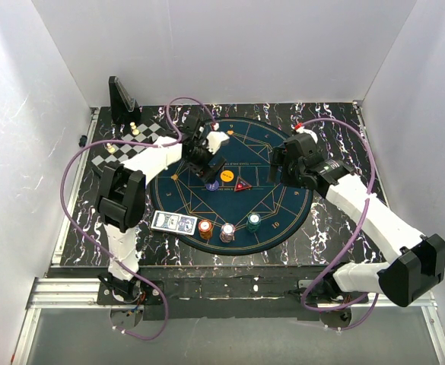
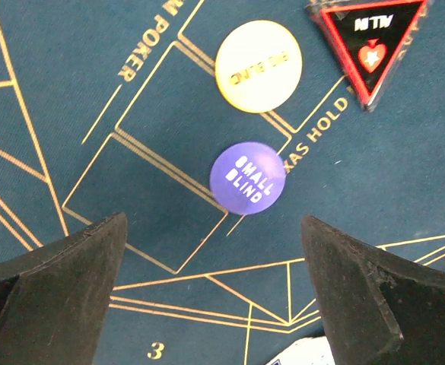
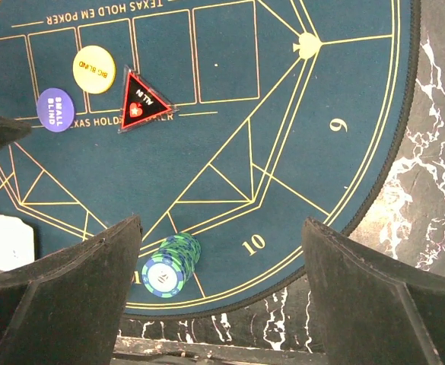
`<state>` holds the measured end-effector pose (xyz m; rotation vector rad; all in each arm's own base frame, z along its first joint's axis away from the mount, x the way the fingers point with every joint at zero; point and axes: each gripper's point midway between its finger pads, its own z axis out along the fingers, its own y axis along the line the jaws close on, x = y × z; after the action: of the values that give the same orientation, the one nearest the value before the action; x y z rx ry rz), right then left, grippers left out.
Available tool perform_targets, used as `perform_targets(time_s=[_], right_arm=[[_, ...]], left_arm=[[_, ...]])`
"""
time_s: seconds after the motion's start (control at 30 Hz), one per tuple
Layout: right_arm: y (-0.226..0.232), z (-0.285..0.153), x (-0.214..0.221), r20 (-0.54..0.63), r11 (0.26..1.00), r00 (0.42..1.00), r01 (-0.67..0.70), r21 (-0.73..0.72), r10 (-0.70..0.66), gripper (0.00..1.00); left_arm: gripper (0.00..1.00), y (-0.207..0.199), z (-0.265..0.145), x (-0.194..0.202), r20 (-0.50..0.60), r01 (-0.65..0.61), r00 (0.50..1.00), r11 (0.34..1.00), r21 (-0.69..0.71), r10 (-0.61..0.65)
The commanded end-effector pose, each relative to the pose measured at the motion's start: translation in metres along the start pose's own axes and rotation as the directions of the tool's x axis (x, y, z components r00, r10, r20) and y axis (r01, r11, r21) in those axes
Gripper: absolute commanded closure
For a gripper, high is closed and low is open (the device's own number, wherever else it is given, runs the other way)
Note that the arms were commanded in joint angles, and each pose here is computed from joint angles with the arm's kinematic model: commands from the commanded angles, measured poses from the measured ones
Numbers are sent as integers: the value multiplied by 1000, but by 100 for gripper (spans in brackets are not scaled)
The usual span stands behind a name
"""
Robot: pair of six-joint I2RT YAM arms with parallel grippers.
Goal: Distribute texas hold em gaming equipment
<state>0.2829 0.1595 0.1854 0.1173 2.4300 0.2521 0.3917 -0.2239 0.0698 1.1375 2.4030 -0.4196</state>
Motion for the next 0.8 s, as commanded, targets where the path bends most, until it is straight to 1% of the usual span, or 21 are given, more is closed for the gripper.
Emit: perform_targets(time_s=[0.0, 0.13, 0.43, 0.47, 0.77], right_arm=[[0, -9, -10, 46, 999, 998, -47, -20, 48, 8], [-9, -15, -10, 59, 998, 996, -67, -18, 68, 8], [-27, -30, -4, 97, 995, 991, -93, -25, 95, 8], [-27, -30, -3, 97, 995, 991, -93, -30, 96, 8], [-34, -34, 1, 99, 995, 991, -89, -35, 92, 8]], left_arm=[[2, -6, 5, -20, 45, -99, 994, 995, -29, 100], [2, -14, 17, -18, 24, -128, 991, 992, -20, 129], [2, -22, 35, -13, 0, -149, 989, 989, 1, 149], [0, -23, 36, -14, 1, -152, 988, 988, 1, 152], [0, -19, 47, -25, 12, -169, 986, 986, -16, 169]])
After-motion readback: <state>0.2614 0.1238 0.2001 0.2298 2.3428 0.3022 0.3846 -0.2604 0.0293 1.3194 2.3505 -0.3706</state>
